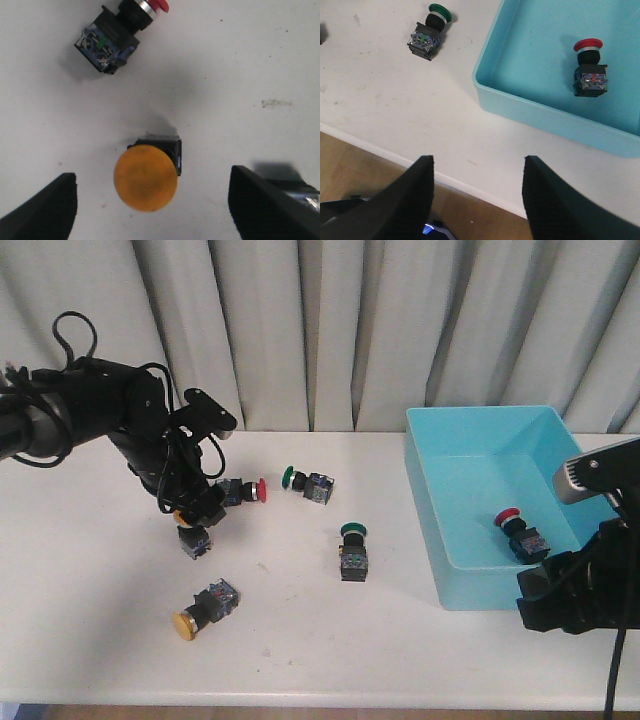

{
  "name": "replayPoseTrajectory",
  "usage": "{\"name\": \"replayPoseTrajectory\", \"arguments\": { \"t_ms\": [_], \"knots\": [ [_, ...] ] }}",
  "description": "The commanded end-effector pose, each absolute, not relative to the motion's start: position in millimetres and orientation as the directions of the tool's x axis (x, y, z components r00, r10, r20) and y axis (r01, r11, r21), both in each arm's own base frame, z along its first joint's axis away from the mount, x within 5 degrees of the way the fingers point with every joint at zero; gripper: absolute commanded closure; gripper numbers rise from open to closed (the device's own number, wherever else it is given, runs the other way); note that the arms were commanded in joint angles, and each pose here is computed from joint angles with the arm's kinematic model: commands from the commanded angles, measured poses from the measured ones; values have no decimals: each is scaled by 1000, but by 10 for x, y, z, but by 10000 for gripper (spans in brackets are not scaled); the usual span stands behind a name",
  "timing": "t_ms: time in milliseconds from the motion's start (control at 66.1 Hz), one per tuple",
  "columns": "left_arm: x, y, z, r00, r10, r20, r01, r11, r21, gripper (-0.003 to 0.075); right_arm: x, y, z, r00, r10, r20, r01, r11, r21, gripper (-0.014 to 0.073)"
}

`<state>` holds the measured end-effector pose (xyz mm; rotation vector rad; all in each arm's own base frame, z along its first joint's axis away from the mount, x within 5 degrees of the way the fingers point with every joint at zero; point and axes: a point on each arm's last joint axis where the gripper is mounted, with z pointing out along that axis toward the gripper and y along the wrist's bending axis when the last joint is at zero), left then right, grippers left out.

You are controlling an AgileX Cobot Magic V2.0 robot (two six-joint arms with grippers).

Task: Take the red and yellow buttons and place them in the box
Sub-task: 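Reach the left gripper to the yellow-capped button and grasp it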

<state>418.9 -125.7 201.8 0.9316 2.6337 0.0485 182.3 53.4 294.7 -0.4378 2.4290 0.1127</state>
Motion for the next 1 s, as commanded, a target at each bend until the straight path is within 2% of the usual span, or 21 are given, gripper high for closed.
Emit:
{"name": "replayPoseTrajectory", "arguments": {
  "t_ms": [0, 106, 303, 545, 666, 984],
  "knots": [
    [4293, -1288, 2252, -687, 614, -389, 595, 782, 184, 134, 1853, 538, 3085, -665, -276, -694, -342, 939, -46, 193],
    [4393, -1281, 2157, -701, 609, -372, 591, 787, 175, 134, 1853, 538, 3085, -665, -276, -694, -342, 939, -46, 193],
    [4508, -1230, 1938, -722, 628, -290, 618, 774, 139, 134, 1854, 538, 3086, -662, -281, -695, -345, 937, -50, 193],
    [4533, -1229, 1784, -714, 650, -259, 642, 756, 127, 147, 1855, 538, 3087, -660, -286, -695, -349, 936, -54, 193],
    [4535, -1230, 1746, -716, 652, -251, 644, 755, 123, 207, 1855, 538, 3087, -658, -290, -695, -351, 935, -57, 193],
    [4533, -1236, 1741, -709, 659, -251, 653, 748, 119, 477, 1855, 538, 3087, -658, -290, -695, -351, 935, -57, 193]
  ]
}}
